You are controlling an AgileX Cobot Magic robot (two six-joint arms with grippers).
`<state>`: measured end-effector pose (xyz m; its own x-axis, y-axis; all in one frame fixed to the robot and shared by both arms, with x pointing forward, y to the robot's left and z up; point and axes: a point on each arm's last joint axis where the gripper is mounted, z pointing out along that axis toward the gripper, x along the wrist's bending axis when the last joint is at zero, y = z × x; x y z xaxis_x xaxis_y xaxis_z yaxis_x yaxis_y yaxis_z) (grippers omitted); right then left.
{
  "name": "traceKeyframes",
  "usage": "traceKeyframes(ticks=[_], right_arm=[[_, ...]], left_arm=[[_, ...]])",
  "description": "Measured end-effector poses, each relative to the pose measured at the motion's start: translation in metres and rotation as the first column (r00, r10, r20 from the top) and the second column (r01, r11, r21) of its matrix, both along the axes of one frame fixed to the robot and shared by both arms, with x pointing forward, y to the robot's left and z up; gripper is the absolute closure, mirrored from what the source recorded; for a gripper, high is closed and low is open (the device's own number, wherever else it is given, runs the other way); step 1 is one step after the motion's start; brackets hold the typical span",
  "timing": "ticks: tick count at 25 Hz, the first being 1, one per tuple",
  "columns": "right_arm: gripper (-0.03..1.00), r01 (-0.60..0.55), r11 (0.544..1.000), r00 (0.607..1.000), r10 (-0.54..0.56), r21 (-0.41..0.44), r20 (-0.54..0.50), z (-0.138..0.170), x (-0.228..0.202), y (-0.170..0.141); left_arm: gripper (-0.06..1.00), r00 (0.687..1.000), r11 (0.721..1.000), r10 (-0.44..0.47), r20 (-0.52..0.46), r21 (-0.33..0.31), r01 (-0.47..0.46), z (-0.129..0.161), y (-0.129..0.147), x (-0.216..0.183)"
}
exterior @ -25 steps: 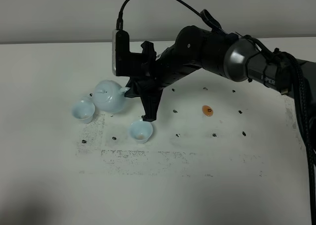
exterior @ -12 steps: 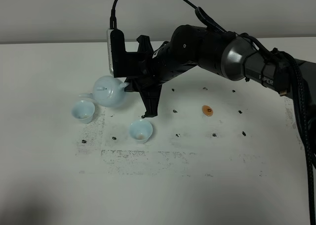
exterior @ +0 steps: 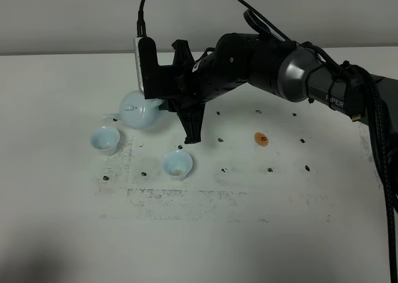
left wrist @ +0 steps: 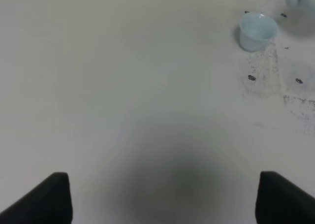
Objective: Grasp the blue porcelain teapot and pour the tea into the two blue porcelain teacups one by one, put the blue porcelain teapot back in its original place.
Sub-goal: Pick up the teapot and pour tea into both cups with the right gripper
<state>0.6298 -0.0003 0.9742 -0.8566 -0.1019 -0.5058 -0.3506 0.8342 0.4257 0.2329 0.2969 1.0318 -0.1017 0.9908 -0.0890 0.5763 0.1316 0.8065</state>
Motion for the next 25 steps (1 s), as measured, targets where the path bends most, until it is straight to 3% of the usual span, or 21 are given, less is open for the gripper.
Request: traceKeyframes(ticks=[9, 25], right_arm=[[0.93, -0.062, 0.997, 0.996, 0.064, -0.05, 0.054, -0.001, -0.01, 0.013], [0.93, -0.061, 0.994, 0.993, 0.071, -0.095, 0.1, -0.022, -0.002, 0.015]], left_arm=[[0.22, 1.0, 1.0, 0.0, 0.0, 0.0, 0.0, 0.0, 0.0, 0.0], [0.22, 1.0, 1.0, 0.0, 0.0, 0.0, 0.0, 0.0, 0.0, 0.0]])
